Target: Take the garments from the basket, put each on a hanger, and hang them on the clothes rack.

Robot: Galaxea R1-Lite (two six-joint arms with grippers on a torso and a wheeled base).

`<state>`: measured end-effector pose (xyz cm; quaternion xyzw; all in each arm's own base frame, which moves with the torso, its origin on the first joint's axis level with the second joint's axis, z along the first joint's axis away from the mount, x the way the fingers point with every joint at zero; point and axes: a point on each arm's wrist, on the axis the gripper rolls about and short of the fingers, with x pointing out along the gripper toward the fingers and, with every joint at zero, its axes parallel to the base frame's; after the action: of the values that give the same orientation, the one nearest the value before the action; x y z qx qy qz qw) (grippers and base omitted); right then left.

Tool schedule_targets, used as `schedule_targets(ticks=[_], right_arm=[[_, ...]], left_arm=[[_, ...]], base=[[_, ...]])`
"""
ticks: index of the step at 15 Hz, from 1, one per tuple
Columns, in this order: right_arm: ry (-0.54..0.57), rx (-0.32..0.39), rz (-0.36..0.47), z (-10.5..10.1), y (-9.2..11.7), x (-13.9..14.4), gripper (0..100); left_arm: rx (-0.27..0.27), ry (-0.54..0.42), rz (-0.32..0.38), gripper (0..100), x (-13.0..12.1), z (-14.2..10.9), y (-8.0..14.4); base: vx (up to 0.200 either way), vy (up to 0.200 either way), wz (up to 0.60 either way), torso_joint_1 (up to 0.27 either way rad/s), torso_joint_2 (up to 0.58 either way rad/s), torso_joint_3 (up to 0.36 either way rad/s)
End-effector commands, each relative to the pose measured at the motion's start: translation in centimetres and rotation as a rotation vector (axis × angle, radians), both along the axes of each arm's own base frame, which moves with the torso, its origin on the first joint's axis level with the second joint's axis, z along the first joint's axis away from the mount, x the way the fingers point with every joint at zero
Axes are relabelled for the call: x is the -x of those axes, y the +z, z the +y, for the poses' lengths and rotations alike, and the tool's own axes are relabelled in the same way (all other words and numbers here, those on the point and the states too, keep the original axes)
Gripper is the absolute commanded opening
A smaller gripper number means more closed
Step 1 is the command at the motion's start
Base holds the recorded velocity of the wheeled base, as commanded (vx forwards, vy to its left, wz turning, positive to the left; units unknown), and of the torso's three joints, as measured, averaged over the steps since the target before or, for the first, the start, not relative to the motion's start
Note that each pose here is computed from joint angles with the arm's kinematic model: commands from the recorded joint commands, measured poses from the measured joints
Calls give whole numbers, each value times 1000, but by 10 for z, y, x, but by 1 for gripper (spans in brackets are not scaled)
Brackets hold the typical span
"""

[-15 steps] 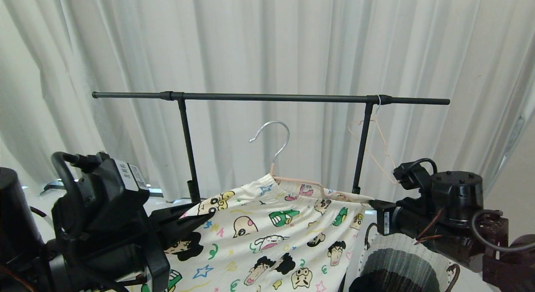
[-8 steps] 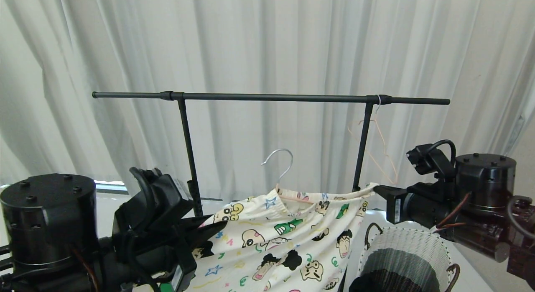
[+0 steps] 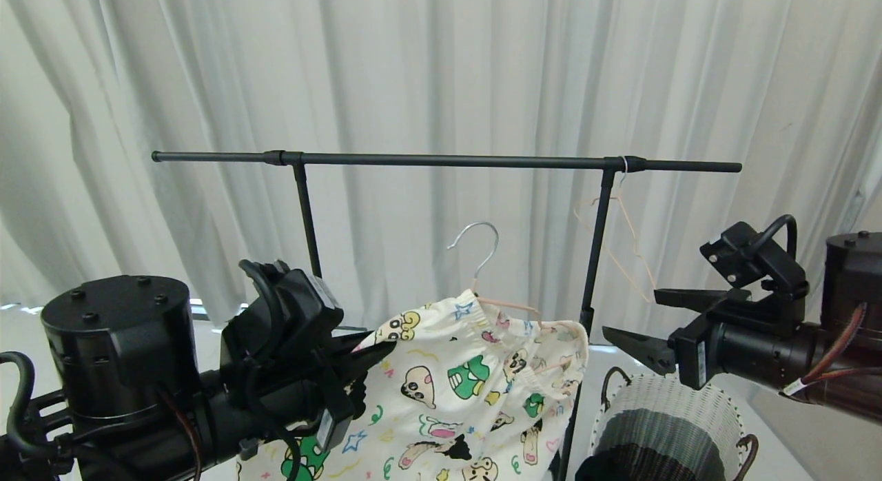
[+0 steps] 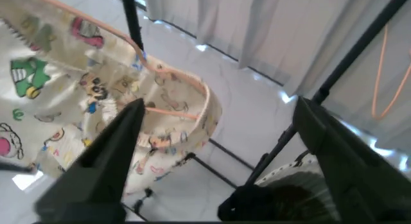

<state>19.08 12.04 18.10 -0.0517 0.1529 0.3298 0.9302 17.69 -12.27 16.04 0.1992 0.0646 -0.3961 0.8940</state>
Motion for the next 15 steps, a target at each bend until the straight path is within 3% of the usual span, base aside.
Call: schedule_targets(ticks=[1, 8, 11, 15], right_arm=[[67, 34, -42, -1, 7, 4, 100], [432, 304, -51, 11, 4, 1, 100], [558, 354, 12, 29, 6, -2, 100], [647, 385, 64, 57, 0, -14, 100]], left_arm=[[3, -29, -5, 0, 6, -4, 1], [11, -143, -25, 0, 42, -3, 0], [5, -150, -22, 0, 45, -2, -2], [-40, -186, -80, 0, 46, -4, -2]], base=[[0, 0, 0, 0, 0, 0], [0, 0, 0, 0, 0, 0], [0, 0, 0, 0, 0, 0], [0, 0, 0, 0, 0, 0]])
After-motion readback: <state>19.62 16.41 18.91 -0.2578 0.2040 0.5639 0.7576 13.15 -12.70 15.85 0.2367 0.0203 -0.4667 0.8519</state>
